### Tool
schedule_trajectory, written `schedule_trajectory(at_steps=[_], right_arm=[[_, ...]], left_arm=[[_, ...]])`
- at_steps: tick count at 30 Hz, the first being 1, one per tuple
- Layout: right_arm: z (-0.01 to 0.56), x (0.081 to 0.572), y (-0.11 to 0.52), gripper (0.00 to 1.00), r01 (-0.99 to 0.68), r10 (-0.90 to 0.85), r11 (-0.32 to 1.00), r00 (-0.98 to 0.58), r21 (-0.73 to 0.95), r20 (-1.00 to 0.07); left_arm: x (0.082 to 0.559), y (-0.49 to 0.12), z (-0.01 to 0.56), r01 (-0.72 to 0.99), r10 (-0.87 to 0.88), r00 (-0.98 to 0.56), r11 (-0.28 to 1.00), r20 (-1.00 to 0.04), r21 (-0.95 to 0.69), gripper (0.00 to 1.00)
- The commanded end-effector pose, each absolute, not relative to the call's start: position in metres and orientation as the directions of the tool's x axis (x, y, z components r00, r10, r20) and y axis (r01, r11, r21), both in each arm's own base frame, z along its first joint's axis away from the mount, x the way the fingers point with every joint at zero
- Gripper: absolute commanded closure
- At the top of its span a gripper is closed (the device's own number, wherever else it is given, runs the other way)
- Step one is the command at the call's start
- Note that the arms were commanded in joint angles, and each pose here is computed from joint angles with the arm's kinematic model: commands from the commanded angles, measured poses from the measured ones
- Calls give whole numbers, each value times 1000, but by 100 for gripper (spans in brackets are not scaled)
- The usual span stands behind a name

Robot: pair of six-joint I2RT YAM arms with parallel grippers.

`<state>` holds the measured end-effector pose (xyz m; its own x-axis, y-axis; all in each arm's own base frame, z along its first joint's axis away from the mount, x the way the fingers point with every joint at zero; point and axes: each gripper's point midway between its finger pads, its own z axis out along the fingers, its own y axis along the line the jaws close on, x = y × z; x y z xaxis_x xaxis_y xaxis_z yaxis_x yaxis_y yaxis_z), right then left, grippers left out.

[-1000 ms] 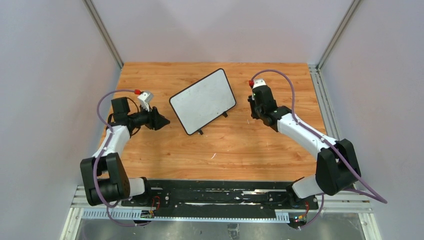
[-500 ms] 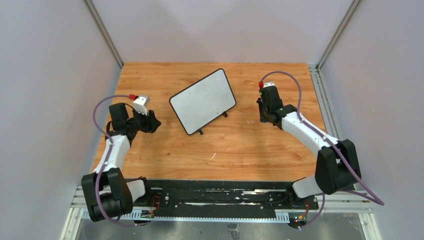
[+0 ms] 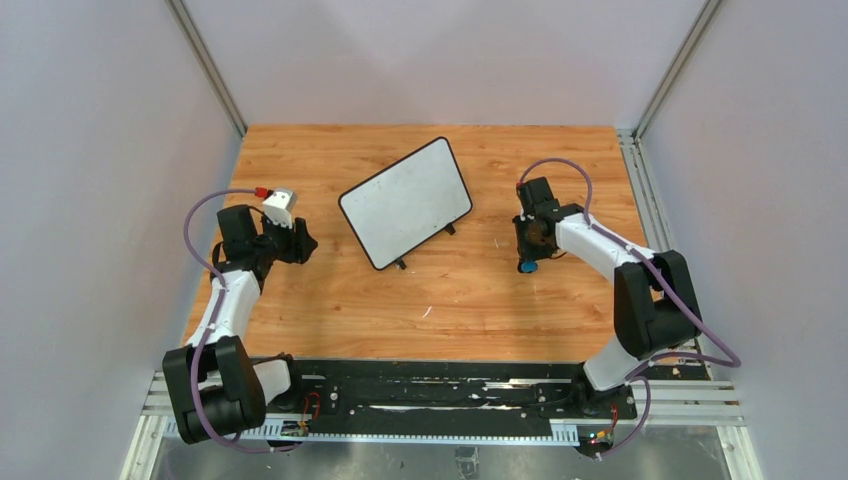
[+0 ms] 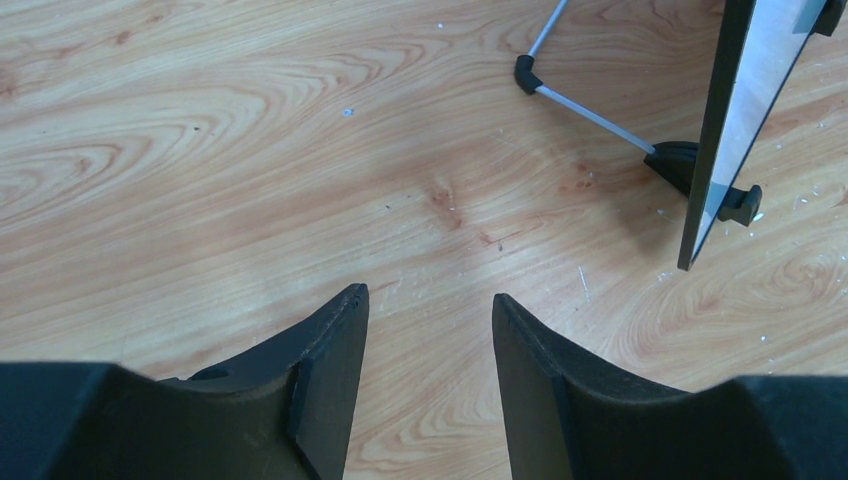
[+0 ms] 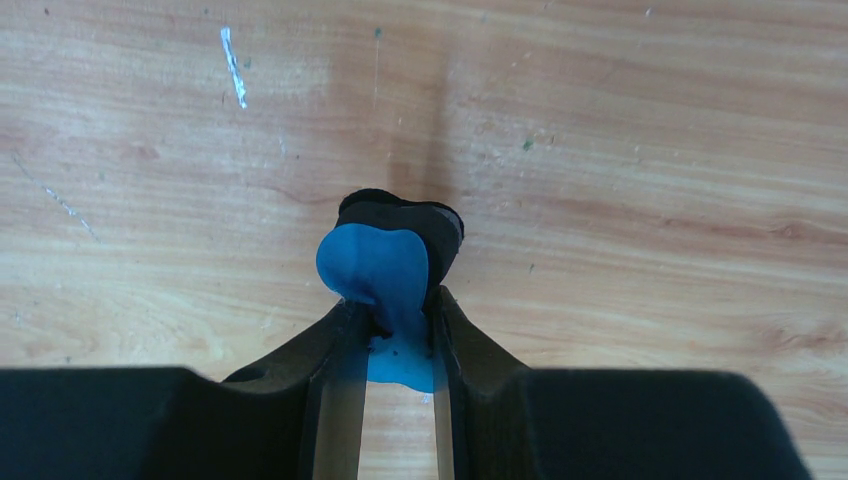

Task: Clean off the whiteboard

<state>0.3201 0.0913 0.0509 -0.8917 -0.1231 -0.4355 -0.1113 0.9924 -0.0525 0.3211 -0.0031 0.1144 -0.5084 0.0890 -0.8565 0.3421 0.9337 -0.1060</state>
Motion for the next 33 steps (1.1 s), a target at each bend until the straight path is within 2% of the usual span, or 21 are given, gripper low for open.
schedule_trajectory(at_steps=[1,10,14,19,27,31,33], right_arm=[[61,305,92,99,-96,-86,995,-913,3,-398],[53,270,92,99,-119,-94,991,-931,52,-353],[46,265,94,95,-126,-97,990,-938,68,-333],[43,267,97,80,-136,-101,987,-934,81,-342],[40,268,98,63,-143,-108,987,-936,80,-336],[39,266,98,57,-144,-109,986,-935,82,-339],[41,267,97,44,-140,-104,987,-932,79,-347]], left_arm=[[322,0,110,340,99,-508,936,-856,-93,46],[322,-1,100,345,94,-535,931,-839,-116,46],[323,-4,100,352,85,-540,927,-838,-132,45],[322,-3,102,350,86,-538,928,-838,-130,44],[320,-3,104,353,98,-535,928,-839,-117,41],[319,-4,105,358,100,-532,927,-841,-116,35],[319,-3,106,357,100,-532,927,-841,-116,29]])
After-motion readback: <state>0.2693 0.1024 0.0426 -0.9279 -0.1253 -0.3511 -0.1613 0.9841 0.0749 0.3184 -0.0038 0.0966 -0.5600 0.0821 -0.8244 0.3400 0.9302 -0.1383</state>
